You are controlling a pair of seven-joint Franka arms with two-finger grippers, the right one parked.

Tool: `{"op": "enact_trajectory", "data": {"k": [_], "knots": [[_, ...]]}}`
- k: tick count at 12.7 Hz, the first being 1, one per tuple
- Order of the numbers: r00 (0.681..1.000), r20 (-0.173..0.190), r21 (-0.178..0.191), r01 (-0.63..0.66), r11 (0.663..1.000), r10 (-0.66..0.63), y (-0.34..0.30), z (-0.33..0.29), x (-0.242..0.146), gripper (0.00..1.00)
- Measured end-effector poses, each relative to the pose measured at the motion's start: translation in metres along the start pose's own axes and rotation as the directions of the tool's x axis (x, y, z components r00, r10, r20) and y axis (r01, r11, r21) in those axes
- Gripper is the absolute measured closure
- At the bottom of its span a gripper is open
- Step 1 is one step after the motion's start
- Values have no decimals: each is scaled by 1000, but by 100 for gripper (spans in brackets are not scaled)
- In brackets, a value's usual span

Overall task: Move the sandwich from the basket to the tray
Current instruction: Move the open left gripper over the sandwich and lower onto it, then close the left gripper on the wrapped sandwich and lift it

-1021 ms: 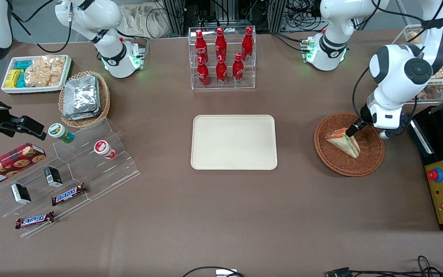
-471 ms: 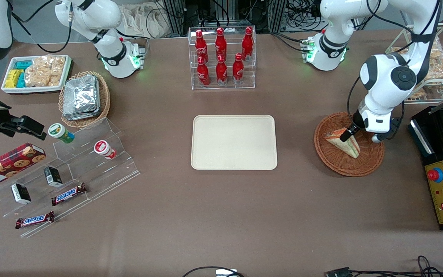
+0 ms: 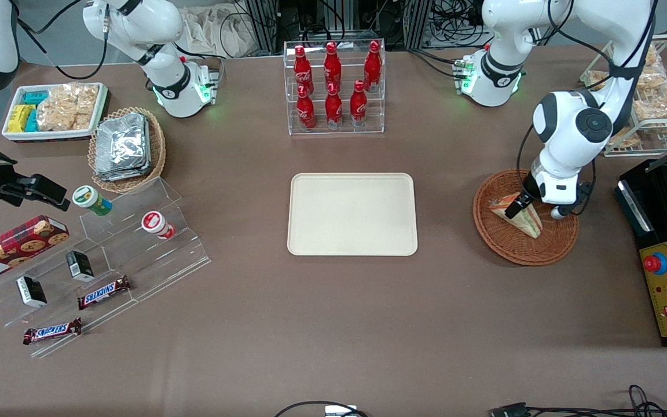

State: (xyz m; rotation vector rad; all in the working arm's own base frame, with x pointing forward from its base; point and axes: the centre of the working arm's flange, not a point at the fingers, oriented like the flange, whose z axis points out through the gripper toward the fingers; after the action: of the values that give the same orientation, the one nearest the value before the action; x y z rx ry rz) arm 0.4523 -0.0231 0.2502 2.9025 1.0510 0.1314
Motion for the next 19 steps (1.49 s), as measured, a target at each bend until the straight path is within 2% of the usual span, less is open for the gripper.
{"op": "enact_trajectory", "data": {"k": [3, 5, 6, 7, 9, 11, 14, 16, 18, 19], "knots": [[1000, 6, 1, 1, 1000, -1, -3, 11, -3, 0], [1000, 8, 2, 1, 1000, -1, -3, 15, -3, 8], [1000, 8, 2, 0, 1000, 0, -3, 15, -4, 8], [1000, 8, 2, -8, 1000, 8, -3, 15, -4, 15], [999, 8, 1, -42, 999, 42, -3, 15, -4, 41], [997, 8, 2, -79, 997, 79, -3, 13, -3, 60], [985, 25, 21, -169, 985, 168, 0, -10, -1, 67], [955, 32, 32, -296, 955, 295, 2, -42, 1, 70], [893, 32, 35, -450, 892, 449, 6, -80, 5, 81], [851, 48, 38, -524, 851, 522, 8, -98, 7, 81]]}}
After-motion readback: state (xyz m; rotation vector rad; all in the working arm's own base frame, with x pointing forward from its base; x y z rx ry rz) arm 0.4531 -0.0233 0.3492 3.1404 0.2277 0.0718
